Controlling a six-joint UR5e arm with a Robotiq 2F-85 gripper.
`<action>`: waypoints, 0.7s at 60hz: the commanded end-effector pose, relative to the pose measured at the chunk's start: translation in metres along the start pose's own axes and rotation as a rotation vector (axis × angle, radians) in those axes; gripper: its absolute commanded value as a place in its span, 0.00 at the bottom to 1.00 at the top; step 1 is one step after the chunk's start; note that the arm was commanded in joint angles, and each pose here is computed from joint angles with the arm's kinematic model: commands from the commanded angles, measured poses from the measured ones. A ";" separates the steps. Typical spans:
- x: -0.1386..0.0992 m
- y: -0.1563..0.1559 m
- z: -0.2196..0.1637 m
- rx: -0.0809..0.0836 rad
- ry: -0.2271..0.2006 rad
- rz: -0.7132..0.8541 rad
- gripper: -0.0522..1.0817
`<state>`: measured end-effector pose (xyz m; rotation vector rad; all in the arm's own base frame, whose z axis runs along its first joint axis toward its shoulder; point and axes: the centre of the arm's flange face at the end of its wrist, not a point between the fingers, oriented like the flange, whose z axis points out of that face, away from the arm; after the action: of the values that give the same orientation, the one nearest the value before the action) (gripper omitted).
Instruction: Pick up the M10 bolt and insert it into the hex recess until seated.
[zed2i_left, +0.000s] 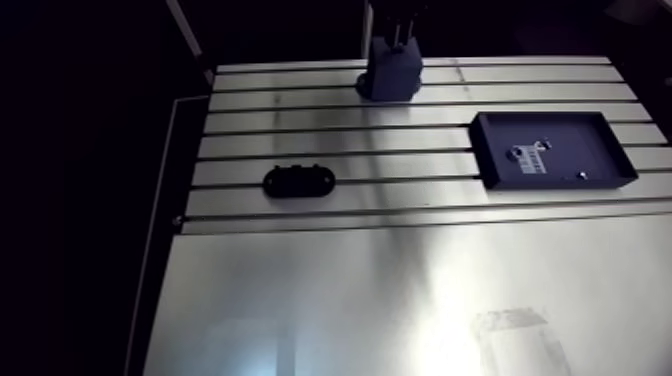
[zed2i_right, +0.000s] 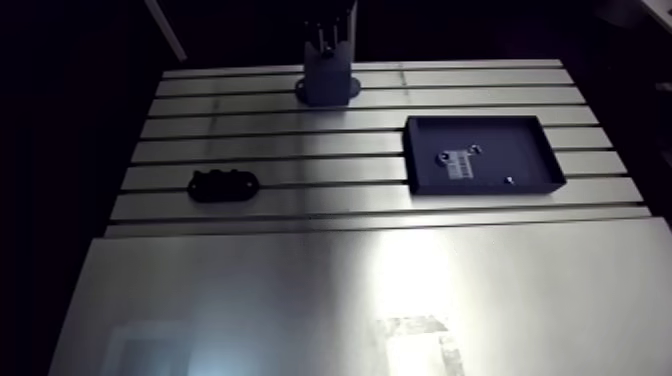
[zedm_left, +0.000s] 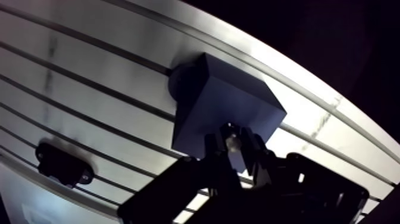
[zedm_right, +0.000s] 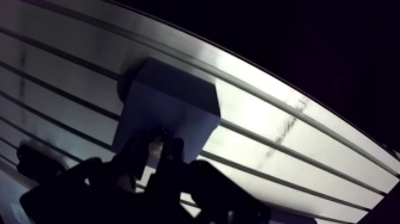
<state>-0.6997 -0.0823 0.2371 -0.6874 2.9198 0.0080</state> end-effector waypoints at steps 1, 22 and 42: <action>0.000 0.000 0.000 0.000 0.000 -0.059 0.68; 0.002 0.001 0.000 -0.007 0.008 -0.123 0.69; 0.003 0.002 -0.003 -0.011 0.013 -0.161 0.69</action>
<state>-0.7028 -0.0826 0.2374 -0.8880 2.8775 0.0029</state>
